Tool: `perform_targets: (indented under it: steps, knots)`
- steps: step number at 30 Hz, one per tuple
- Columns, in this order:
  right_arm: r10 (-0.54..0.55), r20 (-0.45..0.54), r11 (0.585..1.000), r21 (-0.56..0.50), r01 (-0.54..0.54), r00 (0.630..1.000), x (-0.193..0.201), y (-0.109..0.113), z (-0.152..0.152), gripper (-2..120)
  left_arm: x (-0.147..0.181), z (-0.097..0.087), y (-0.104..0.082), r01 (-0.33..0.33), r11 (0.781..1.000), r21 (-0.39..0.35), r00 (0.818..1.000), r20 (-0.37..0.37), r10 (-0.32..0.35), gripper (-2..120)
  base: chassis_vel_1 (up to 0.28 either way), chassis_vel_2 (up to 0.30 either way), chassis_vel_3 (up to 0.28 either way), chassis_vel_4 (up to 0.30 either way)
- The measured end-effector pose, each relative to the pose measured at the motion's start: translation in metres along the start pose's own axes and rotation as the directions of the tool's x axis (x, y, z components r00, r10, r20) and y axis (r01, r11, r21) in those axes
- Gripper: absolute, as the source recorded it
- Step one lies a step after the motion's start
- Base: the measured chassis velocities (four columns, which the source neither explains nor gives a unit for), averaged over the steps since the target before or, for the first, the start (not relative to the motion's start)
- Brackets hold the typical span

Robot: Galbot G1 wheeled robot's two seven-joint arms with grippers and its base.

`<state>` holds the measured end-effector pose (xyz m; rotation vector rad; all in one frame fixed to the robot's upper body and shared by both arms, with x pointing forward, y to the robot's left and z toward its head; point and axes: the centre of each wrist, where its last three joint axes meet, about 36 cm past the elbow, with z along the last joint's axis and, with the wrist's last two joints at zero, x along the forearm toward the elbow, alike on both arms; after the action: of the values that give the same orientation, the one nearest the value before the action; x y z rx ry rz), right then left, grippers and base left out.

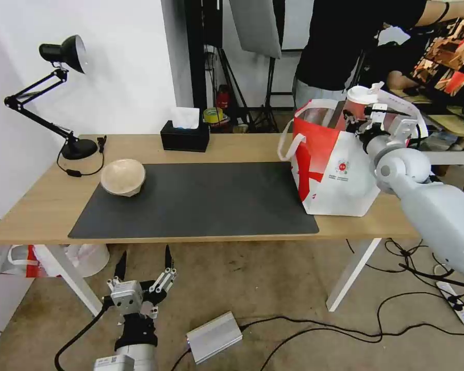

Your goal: Pick up the trash from the table and place it into the takeout bag.

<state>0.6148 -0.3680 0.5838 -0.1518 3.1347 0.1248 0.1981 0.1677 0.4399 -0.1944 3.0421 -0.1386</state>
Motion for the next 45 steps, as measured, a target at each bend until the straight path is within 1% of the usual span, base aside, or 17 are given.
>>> perform_targets:
  steps: [3,4,5,7,9,10,12,13,14,15,16,18,19,24,32,40,45]
  knots:
    - [-0.014,-0.001,1.0,0.001,0.014,1.0,0.004,0.004,0.0,34,0.0,0.0,0.0,0.001,1.0,-0.001,1.0,0.001,-0.001,95,0.0,0.0,0.0,0.0]
    - [-0.023,-0.002,1.0,0.001,0.023,1.0,0.006,0.007,0.0,40,0.0,-0.001,0.001,0.002,1.0,-0.002,1.0,0.004,-0.002,95,0.0,0.0,0.0,0.0]
    - [-0.023,-0.002,1.0,0.001,0.023,1.0,0.006,0.007,0.0,40,0.0,-0.001,0.001,0.002,1.0,-0.002,1.0,0.004,-0.002,95,0.0,0.0,0.0,0.0]
    - [-0.034,-0.002,0.999,0.001,0.034,0.999,0.008,0.011,0.0,47,-0.001,-0.002,0.001,0.004,1.0,-0.002,1.0,0.007,-0.004,95,0.0,0.0,0.0,0.0]
    - [-0.042,-0.001,0.999,0.0,0.042,0.999,0.01,0.014,0.0,57,-0.001,-0.002,0.002,0.006,1.0,-0.003,1.0,0.009,-0.006,95,0.0,0.0,0.0,0.0]
    - [-0.042,-0.001,0.999,0.0,0.042,0.999,0.01,0.014,0.0,57,-0.001,-0.002,0.002,0.006,1.0,-0.003,1.0,0.009,-0.006,95,0.0,0.0,0.0,0.0]
    - [-0.046,0.0,0.999,0.0,0.046,0.999,0.01,0.016,-0.001,67,-0.002,-0.004,0.002,0.007,1.0,-0.003,1.0,0.013,-0.007,95,0.0,0.0,0.0,0.0]
    - [-0.047,0.0,0.999,0.001,0.047,0.999,0.011,0.016,-0.001,69,-0.002,-0.004,0.003,0.008,1.0,-0.003,1.0,0.013,-0.008,95,0.0,0.0,0.0,0.0]
    - [-0.047,-0.001,0.999,0.003,0.047,0.999,0.011,0.016,-0.002,74,-0.002,-0.004,0.003,0.008,1.0,-0.004,1.0,0.014,-0.008,95,0.0,0.0,0.0,0.0]
    - [-0.047,-0.001,0.999,0.003,0.047,0.999,0.011,0.016,-0.002,74,-0.002,-0.004,0.003,0.008,1.0,-0.004,1.0,0.014,-0.008,95,0.0,0.0,0.0,0.0]
    - [-0.047,-0.001,0.999,0.005,0.047,0.999,0.011,0.016,-0.003,81,-0.002,-0.004,0.003,0.009,1.0,-0.005,1.0,0.013,-0.009,95,0.0,0.0,0.0,0.0]
    - [-0.047,0.001,0.999,0.007,0.047,0.999,0.012,0.015,-0.005,88,-0.002,-0.004,0.003,0.009,1.0,-0.005,1.0,0.013,-0.009,95,0.0,0.0,0.0,0.0]
    - [-0.046,0.003,0.999,0.008,0.046,0.999,0.011,0.014,-0.007,93,-0.002,-0.004,0.003,0.008,1.0,-0.004,1.0,0.012,-0.008,95,0.0,0.0,0.0,0.0]
    - [-0.043,0.005,0.999,0.013,0.043,0.999,0.012,0.012,-0.011,100,-0.002,-0.004,0.003,0.008,1.0,-0.003,1.0,0.012,-0.008,95,0.0,0.0,0.0,0.0]
    - [-0.039,0.005,0.999,0.02,0.038,0.999,0.013,0.007,-0.014,100,-0.002,-0.005,0.003,0.007,1.0,-0.003,1.0,0.012,-0.007,95,0.0,0.0,0.0,0.0]
    - [-0.048,0.01,0.998,0.029,0.048,0.999,0.016,0.009,-0.018,100,-0.002,-0.004,0.002,0.007,1.0,-0.003,1.0,0.01,-0.007,95,0.0,0.0,0.0,0.0]
    - [-0.054,0.052,0.998,0.022,0.053,0.997,0.022,0.012,-0.023,100,-0.002,-0.005,0.003,0.009,1.0,-0.004,1.0,0.012,-0.009,95,0.0,0.0,0.0,0.0]
